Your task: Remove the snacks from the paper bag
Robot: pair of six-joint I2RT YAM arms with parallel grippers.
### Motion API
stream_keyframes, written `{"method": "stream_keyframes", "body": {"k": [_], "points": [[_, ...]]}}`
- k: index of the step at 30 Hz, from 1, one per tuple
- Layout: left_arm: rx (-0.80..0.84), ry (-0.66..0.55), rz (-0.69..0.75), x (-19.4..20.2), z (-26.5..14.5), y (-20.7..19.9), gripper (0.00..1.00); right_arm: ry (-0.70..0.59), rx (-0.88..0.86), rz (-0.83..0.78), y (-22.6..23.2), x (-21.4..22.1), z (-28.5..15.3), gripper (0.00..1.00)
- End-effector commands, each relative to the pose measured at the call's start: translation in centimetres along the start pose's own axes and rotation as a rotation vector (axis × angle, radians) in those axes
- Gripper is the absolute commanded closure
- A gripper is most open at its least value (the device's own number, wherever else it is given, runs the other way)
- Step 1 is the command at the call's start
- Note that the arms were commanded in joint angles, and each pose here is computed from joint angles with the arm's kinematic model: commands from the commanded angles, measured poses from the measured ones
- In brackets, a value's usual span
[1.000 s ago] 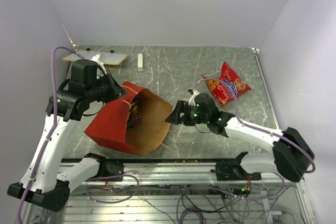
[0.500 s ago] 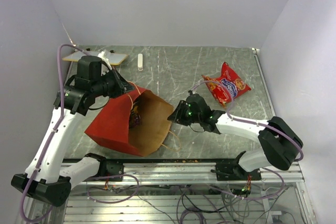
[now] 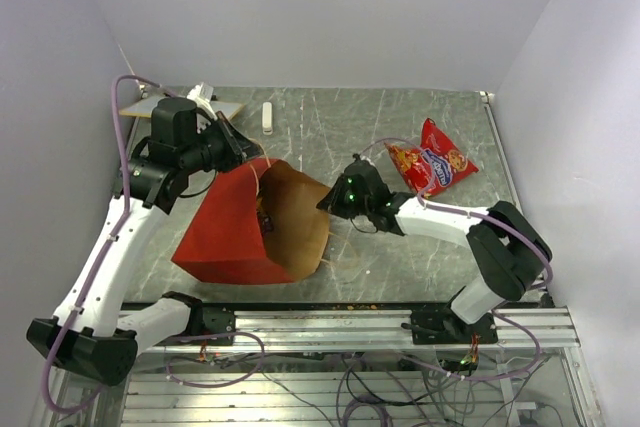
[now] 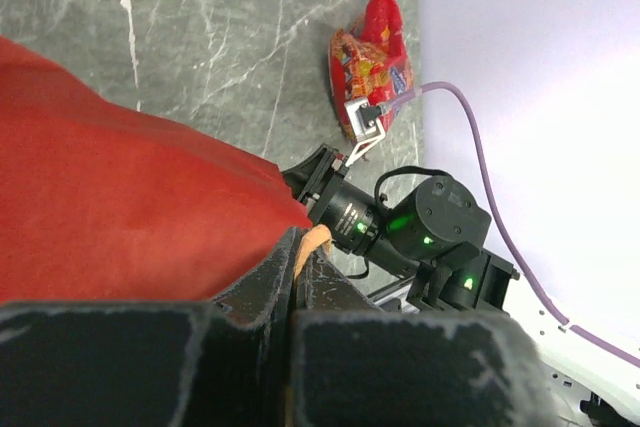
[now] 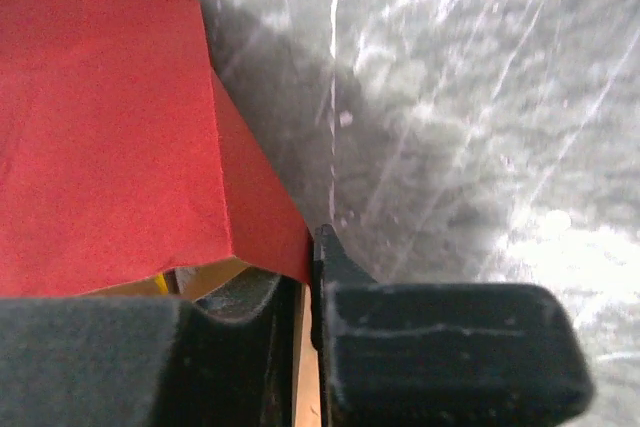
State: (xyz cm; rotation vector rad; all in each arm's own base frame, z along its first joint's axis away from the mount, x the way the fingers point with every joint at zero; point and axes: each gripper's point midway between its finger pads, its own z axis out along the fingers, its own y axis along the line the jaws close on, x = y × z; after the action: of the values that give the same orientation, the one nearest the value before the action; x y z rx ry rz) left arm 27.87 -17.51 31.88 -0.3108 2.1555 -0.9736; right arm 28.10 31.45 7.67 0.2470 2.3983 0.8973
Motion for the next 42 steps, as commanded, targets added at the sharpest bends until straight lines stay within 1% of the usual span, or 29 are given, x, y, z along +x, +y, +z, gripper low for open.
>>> {"method": "stream_keyframes", "body": {"k": [1, 2, 5, 9, 12, 16, 19, 22, 26, 28, 30, 32, 34, 36, 39, 40, 42], "points": [[0.090, -0.057, 0.055, -2.0, 1.4, -1.9, 0.93, -0.100, -0.014, 0.000, 0.8, -4.5, 0.4, 0.98], [0.100, -0.056, 0.064, -2.3, 1.8, -2.3, 0.93, -0.117, -0.012, 0.004, 0.7, -5.2, 0.3, 1.00], [0.115, -0.047, 0.104, -3.3, 3.6, -3.0, 0.93, -0.153, 0.006, 0.018, -0.1, -6.6, 0.0, 1.00], [0.104, -0.001, 0.184, -3.9, 6.3, -4.2, 0.93, -0.165, 0.018, 0.028, -1.1, -6.6, -0.6, 1.00], [0.129, 0.056, 0.234, -2.9, 8.4, -5.7, 0.93, -0.169, 0.010, 0.041, -1.5, -6.0, -1.2, 1.00], [0.145, 0.110, 0.275, -0.9, 8.9, -6.8, 0.93, -0.143, -0.010, 0.046, -1.4, -4.6, -2.1, 1.00], [0.120, 0.152, 0.260, 1.4, 8.1, -5.4, 0.93, -0.105, -0.039, 0.030, -0.6, -2.5, -2.7, 1.00], [0.063, 0.175, 0.234, 3.4, 5.8, -3.0, 0.93, -0.068, -0.081, 0.017, 0.5, -0.5, -3.3, 1.00], [-0.037, 0.215, 0.216, 6.0, 1.9, 0.3, 0.93, -0.018, -0.129, -0.046, 2.4, 2.2, -3.6, 1.00], [-0.077, 0.214, 0.207, 6.7, 0.1, 1.4, 0.93, 0.004, -0.150, -0.072, 3.4, 3.4, -3.5, 1.00], [-0.117, 0.180, 0.201, 6.5, -1.3, 2.3, 0.93, 0.031, -0.161, -0.098, 3.9, 4.7, -3.4, 0.99], [-0.139, 0.156, 0.186, 6.4, -2.1, 2.6, 0.93, 0.037, -0.141, -0.119, 3.5, 5.0, -3.2, 0.97], [-0.134, 0.139, 0.165, 6.1, -2.2, 2.3, 0.93, 0.010, -0.087, -0.152, 2.4, 4.4, -3.3, 0.92], [-0.118, 0.131, 0.144, 5.8, -2.0, 1.7, 0.93, -0.038, -0.029, -0.213, 1.2, 3.3, -4.0, 0.82], [-0.114, 0.100, 0.129, 4.9, -2.0, 0.9, 0.93, -0.091, 0.030, -0.356, -0.2, 1.8, -5.8, 0.65], [-0.115, 0.092, 0.133, 4.6, -2.1, 0.7, 0.93, -0.098, 0.035, -0.422, -0.5, 1.6, -6.4, 0.61], [-0.122, 0.084, 0.143, 4.1, -2.3, 0.4, 0.93, -0.097, 0.009, -0.578, -0.5, 1.2, -7.7, 0.58]]}}
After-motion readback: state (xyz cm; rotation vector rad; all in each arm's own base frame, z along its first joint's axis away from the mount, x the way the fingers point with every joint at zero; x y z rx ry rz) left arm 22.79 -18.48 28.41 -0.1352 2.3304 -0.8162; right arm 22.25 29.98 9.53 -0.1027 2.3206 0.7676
